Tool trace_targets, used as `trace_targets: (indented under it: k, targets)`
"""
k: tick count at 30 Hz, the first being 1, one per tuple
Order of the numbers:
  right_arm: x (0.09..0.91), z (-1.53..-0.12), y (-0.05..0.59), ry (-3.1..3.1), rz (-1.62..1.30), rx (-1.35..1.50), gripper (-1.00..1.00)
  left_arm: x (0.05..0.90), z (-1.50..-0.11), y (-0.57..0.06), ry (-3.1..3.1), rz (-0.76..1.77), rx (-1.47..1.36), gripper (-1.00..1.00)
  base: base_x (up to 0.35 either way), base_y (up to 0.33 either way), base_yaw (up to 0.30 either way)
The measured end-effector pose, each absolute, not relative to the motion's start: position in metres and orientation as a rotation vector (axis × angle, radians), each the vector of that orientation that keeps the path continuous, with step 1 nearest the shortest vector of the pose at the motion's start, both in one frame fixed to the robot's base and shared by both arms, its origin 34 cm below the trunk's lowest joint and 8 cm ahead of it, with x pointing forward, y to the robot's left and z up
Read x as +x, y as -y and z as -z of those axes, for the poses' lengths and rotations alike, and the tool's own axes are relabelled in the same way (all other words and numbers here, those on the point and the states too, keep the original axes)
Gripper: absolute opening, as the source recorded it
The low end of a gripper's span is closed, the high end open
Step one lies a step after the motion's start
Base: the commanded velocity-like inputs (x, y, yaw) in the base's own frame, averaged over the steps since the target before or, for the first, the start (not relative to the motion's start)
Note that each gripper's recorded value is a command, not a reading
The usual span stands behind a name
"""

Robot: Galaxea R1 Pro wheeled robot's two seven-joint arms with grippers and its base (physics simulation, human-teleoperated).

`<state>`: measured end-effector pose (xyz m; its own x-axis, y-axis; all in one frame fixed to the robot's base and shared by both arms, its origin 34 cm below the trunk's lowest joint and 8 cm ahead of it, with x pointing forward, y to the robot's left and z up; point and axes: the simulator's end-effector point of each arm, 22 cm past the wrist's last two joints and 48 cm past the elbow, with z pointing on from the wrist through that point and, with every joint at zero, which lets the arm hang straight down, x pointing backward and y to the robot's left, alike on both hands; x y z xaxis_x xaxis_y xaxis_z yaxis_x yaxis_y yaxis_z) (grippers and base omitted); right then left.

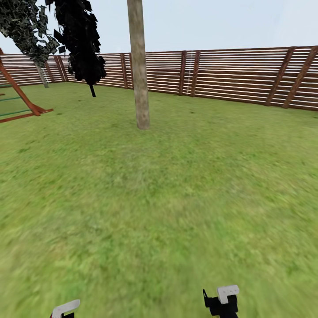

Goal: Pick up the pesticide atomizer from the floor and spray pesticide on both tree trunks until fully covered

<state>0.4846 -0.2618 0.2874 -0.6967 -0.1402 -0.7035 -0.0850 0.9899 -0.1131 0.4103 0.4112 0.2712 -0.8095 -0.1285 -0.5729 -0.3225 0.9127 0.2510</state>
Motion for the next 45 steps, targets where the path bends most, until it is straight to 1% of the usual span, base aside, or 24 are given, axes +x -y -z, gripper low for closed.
trace_targets:
  k: [11, 39, 45]
  targets:
    - [0.485, -0.287, 0.259, -2.345, 0.085, -0.157, 1.0, 0.411, -0.272, -0.411, -2.501, -0.457, -0.322, -1.0, 0.34, 0.009, 0.001]
    - [0.483, -0.286, 0.264, -2.349, 0.098, -0.158, 1.0, 0.411, -0.273, -0.416, -2.497, -0.475, -0.327, -1.0, 0.34, 0.09, 0.0]
    - [0.47, -0.279, 0.27, -2.382, 0.114, -0.161, 1.0, 0.411, -0.273, -0.416, -2.499, -0.475, -0.326, -1.0, 0.34, 0.091, 0.0]
